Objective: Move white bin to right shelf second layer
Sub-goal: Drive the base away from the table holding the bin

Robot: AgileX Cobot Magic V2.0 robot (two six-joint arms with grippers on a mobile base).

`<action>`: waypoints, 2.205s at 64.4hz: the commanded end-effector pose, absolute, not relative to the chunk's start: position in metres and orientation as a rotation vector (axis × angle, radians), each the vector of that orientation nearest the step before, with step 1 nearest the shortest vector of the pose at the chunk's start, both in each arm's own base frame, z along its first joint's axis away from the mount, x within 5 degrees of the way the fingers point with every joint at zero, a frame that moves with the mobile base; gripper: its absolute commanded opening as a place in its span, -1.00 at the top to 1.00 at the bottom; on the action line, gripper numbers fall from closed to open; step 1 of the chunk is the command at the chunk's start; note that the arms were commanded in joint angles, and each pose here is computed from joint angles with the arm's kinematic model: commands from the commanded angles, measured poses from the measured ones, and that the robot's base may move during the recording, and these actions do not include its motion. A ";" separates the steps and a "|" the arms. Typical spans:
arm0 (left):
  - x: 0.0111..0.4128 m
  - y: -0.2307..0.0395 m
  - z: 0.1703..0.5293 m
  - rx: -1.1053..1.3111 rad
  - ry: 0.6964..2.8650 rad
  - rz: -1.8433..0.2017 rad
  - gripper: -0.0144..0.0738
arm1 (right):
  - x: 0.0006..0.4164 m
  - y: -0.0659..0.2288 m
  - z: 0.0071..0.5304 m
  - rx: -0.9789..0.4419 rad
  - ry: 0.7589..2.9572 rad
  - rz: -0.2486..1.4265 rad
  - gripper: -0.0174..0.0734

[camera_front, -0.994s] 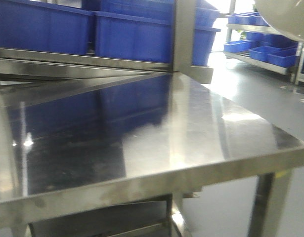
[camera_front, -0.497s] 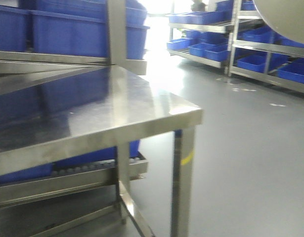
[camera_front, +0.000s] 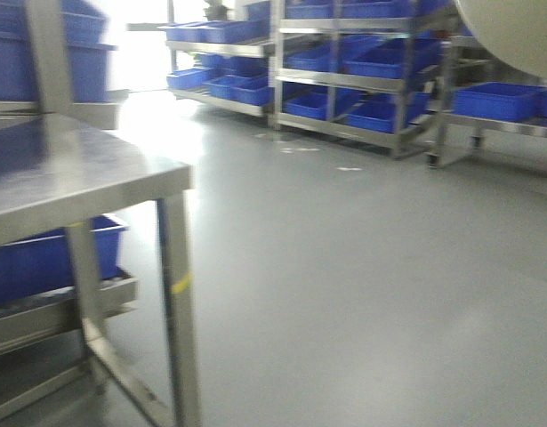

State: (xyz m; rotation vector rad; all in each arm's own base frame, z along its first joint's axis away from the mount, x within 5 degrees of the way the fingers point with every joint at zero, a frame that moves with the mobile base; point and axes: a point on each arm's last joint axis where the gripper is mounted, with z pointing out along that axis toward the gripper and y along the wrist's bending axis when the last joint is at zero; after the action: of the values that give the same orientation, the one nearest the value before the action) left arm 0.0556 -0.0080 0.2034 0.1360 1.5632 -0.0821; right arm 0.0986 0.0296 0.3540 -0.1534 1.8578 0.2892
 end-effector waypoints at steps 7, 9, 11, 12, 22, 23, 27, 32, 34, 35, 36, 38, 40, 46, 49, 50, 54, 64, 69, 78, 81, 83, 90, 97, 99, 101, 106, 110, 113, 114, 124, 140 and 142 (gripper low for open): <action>0.056 -0.008 0.199 0.122 1.502 -0.089 0.48 | 0.099 0.029 0.374 -0.141 1.720 0.306 0.51; 0.056 -0.008 0.199 0.122 1.502 -0.089 0.48 | 0.099 0.029 0.374 -0.141 1.720 0.306 0.51; 0.056 -0.008 0.199 0.122 1.502 -0.089 0.48 | 0.099 0.029 0.374 -0.141 1.720 0.306 0.51; 0.056 -0.008 0.199 0.122 1.502 -0.089 0.48 | 0.099 0.029 0.374 -0.141 1.720 0.306 0.51; 0.056 -0.008 0.199 0.122 1.502 -0.089 0.48 | 0.099 0.029 0.374 -0.141 1.720 0.306 0.51; 0.056 -0.008 0.199 0.122 1.502 -0.089 0.48 | 0.099 0.029 0.374 -0.141 1.720 0.306 0.51; 0.056 -0.008 0.199 0.122 1.502 -0.089 0.48 | 0.099 0.029 0.374 -0.141 1.720 0.306 0.51; 0.056 -0.008 0.199 0.122 1.502 -0.089 0.48 | 0.099 0.029 0.374 -0.140 1.718 0.306 0.51; 0.056 -0.008 0.199 0.122 1.502 -0.089 0.48 | 0.099 0.029 0.374 -0.140 1.718 0.306 0.51; 0.056 -0.008 0.199 0.122 1.502 -0.089 0.48 | 0.099 0.029 0.374 -0.140 1.718 0.306 0.51; 0.056 -0.008 0.199 0.122 1.502 -0.089 0.48 | 0.099 0.029 0.374 -0.140 1.718 0.306 0.51; 0.056 -0.008 0.199 0.122 1.502 -0.089 0.48 | 0.099 0.029 0.374 -0.140 1.718 0.306 0.51; 0.056 -0.008 0.199 0.122 1.502 -0.089 0.48 | 0.099 0.029 0.374 -0.140 1.718 0.306 0.51; 0.056 -0.008 0.199 0.122 1.502 -0.089 0.48 | 0.099 0.029 0.374 -0.140 1.718 0.306 0.51; 0.056 -0.008 0.199 0.122 1.502 -0.089 0.48 | 0.099 0.029 0.374 -0.140 1.718 0.306 0.51; 0.056 -0.008 0.199 0.122 1.502 -0.089 0.48 | 0.099 0.029 0.374 -0.140 1.718 0.306 0.51; 0.056 -0.008 0.199 0.122 1.502 -0.089 0.48 | 0.099 0.029 0.374 -0.140 1.718 0.306 0.51; 0.056 -0.008 0.199 0.122 1.502 -0.089 0.48 | 0.099 0.029 0.374 -0.140 1.718 0.306 0.51; 0.056 -0.008 0.199 0.122 1.502 -0.089 0.48 | 0.099 0.029 0.374 -0.140 1.718 0.306 0.51; 0.056 -0.008 0.199 0.122 1.502 -0.089 0.48 | 0.099 0.029 0.374 -0.140 1.718 0.306 0.51; 0.056 -0.008 0.199 0.122 1.502 -0.089 0.48 | 0.099 0.029 0.374 -0.140 1.718 0.306 0.51; 0.056 -0.008 0.199 0.122 1.502 -0.089 0.48 | 0.099 0.029 0.374 -0.140 1.718 0.306 0.51; 0.056 -0.008 0.199 0.122 1.502 -0.089 0.48 | 0.099 0.029 0.374 -0.140 1.718 0.306 0.51; 0.056 -0.008 0.199 0.122 1.502 -0.089 0.48 | 0.099 0.029 0.374 -0.140 1.718 0.306 0.51; 0.056 -0.008 0.199 0.122 1.502 -0.089 0.48 | 0.099 0.029 0.374 -0.140 1.718 0.306 0.51; 0.056 -0.008 0.199 0.122 1.502 -0.089 0.48 | 0.099 0.029 0.374 -0.140 1.718 0.306 0.51; 0.056 -0.008 0.199 0.122 1.502 -0.089 0.48 | 0.099 0.030 0.374 -0.141 1.720 0.306 0.51; 0.056 -0.008 0.199 0.122 1.502 -0.089 0.48 | 0.099 0.030 0.374 -0.141 1.722 0.305 0.51; 0.056 -0.008 0.199 0.122 1.502 -0.089 0.48 | 0.099 0.029 0.374 -0.140 1.720 0.306 0.51; 0.056 -0.008 0.199 0.122 1.502 -0.089 0.48 | 0.099 0.029 0.374 -0.140 1.720 0.306 0.51; 0.056 -0.008 0.199 0.122 1.502 -0.089 0.48 | 0.099 0.029 0.374 -0.140 1.720 0.306 0.51; 0.056 -0.008 0.199 0.122 1.502 -0.089 0.48 | 0.099 0.029 0.374 -0.140 1.720 0.306 0.51; 0.056 -0.008 0.199 0.122 1.502 -0.089 0.48 | 0.099 0.029 0.374 -0.140 1.720 0.306 0.51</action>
State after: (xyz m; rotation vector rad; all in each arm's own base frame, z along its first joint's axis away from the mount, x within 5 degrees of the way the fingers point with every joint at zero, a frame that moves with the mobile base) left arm 0.0556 -0.0080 0.2033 0.1360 1.5634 -0.0821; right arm 0.0980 0.0297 0.3542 -0.1517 1.8559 0.2935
